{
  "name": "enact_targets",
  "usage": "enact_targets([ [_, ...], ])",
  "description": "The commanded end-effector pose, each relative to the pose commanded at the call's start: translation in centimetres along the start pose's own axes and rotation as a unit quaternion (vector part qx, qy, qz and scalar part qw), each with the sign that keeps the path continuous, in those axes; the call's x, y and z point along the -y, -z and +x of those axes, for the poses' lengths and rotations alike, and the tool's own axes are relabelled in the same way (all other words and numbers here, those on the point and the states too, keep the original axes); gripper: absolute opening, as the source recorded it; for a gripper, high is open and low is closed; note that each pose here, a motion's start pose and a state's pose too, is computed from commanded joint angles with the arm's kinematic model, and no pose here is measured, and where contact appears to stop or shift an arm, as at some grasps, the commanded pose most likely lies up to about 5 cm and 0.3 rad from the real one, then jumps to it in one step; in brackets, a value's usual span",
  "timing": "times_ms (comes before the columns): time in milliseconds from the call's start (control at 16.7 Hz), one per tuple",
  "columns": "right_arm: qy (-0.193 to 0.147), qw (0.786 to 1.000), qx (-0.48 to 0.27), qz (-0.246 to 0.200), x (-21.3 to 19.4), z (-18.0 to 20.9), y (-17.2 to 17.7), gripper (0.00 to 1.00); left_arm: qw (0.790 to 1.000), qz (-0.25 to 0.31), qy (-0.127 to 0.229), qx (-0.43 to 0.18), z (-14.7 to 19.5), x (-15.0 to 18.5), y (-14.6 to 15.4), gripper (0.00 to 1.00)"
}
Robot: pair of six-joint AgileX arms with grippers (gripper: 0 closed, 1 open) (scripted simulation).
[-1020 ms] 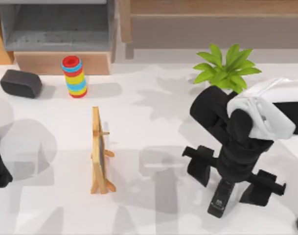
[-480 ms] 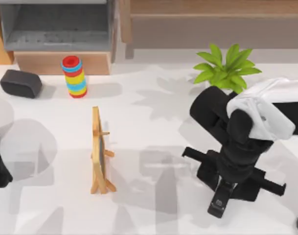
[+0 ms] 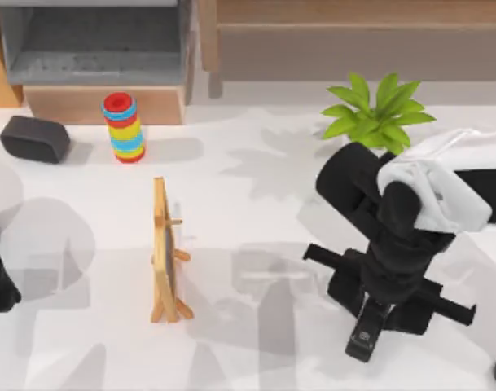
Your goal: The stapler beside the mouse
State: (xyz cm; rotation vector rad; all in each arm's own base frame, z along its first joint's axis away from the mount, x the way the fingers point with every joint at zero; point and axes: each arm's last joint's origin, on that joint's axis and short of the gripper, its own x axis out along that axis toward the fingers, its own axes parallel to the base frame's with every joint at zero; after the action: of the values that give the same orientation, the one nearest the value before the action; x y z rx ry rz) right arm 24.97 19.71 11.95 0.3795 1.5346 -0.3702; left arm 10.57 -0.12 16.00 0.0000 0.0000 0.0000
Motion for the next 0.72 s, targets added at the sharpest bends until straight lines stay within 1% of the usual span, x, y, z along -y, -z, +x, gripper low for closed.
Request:
enact_targets([
  [120, -0.002, 1.0, 0.001, 0.0, -0.1, -0.9, 0.0, 0.0, 1.0, 0.0, 0.0, 0.0, 0.0, 0.0, 0.0, 1.0],
  [240, 0.006, 1.0, -0.003, 0.0, 0.1, -1.8, 0.0, 0.0, 1.0, 0.0, 0.0, 0.0, 0.0, 0.0, 0.0, 1.0],
  [360, 0.002, 1.0, -0.001, 0.0, 0.0, -2.8, 0.0, 0.0, 1.0, 0.0, 0.0, 0.0, 0.0, 0.0, 0.0, 1.0],
  [540, 0.003, 1.0, -0.002, 0.001, 0.0, -2.6, 0.0, 0.0, 1.0, 0.0, 0.0, 0.0, 0.0, 0.0, 0.0, 1.0],
  [600, 0.001, 1.0, -0.001, 0.0, 0.0, -2.7, 0.0, 0.0, 1.0, 0.0, 0.0, 0.0, 0.0, 0.0, 0.0, 1.0],
  [720, -0.021, 1.0, 0.008, -0.015, -0.3, -3.5, -0.3, 0.0, 1.0, 0.0, 0.0, 0.0, 0.0, 0.0, 0.0, 1.0],
])
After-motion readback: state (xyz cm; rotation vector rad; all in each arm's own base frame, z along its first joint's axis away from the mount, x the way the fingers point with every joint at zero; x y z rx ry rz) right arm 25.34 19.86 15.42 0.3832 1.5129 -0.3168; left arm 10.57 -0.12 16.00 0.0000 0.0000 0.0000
